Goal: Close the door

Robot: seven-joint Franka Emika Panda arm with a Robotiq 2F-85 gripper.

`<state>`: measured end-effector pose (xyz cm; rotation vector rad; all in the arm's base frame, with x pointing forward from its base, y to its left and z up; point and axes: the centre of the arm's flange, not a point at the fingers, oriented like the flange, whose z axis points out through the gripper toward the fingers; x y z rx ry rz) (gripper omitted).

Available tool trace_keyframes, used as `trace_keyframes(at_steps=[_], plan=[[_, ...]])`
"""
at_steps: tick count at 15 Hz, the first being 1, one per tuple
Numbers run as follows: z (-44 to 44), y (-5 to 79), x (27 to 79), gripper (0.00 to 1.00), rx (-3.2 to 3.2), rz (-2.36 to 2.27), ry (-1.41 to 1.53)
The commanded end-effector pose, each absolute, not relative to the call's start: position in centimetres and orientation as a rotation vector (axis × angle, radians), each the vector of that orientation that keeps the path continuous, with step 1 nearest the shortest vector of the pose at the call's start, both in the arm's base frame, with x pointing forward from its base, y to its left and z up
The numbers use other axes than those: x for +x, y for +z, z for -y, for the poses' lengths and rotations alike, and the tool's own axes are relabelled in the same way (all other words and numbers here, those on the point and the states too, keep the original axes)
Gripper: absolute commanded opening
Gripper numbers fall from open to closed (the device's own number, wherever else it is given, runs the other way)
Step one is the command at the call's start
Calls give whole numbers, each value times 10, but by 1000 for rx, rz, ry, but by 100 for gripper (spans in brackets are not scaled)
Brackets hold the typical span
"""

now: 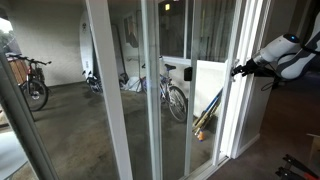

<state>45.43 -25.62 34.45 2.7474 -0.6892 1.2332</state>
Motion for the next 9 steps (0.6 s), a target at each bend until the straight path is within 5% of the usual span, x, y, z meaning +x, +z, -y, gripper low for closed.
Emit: trace_keyframes(at_steps=[1,9], plan=[[283,366,457,100,2758,756,1221],[326,382,436,100,2744,698,1187]])
